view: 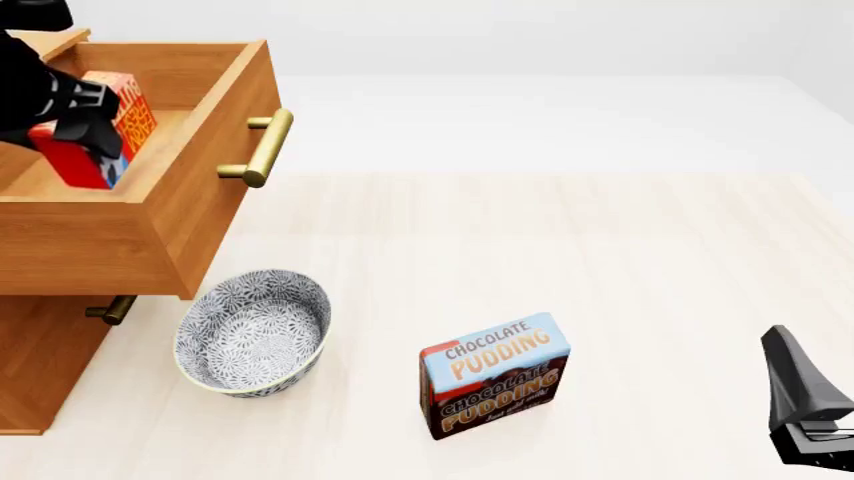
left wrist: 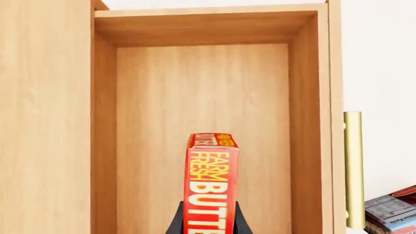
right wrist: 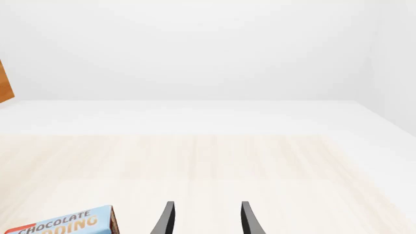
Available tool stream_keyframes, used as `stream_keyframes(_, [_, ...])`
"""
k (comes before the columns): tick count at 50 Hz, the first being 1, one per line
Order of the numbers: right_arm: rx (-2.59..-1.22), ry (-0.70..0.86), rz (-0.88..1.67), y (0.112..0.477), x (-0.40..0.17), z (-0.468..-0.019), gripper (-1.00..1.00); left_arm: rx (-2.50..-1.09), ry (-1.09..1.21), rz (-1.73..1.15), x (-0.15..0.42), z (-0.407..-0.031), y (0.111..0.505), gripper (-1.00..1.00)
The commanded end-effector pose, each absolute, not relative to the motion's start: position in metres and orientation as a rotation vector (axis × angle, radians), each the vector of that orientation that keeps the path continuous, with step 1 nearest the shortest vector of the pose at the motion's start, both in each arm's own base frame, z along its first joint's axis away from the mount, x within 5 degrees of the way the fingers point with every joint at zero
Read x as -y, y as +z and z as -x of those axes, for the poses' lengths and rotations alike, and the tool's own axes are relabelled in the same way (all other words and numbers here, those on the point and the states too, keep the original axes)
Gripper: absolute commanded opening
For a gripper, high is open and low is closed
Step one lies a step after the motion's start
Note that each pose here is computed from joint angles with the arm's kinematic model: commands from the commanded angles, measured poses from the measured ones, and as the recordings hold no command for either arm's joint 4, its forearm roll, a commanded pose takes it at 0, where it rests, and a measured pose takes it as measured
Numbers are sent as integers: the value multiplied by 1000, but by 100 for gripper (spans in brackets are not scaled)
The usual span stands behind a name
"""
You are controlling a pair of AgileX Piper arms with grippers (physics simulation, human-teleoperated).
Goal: Put the butter at the back in the top drawer of the cabinet and close it.
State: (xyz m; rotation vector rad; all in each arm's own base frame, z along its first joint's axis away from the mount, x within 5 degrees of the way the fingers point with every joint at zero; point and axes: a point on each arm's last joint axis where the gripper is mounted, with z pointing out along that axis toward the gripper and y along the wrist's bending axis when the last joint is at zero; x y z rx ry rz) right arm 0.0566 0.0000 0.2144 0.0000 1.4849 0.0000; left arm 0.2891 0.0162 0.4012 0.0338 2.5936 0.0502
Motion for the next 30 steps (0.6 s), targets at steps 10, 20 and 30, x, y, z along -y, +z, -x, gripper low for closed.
stream_keyframes(10, [-1485, 0, 0, 214, 0, -57, 100, -2592, 62, -40, -20, -292, 402, -100])
stream_keyframes(20, [-1485, 0, 0, 214, 0, -57, 100, -2597, 60, -40, -20, -295, 400, -100])
stream_keyframes(30, [-1485, 0, 0, 214, 0, -57, 100, -2601, 61, -36, -21, -296, 399, -100])
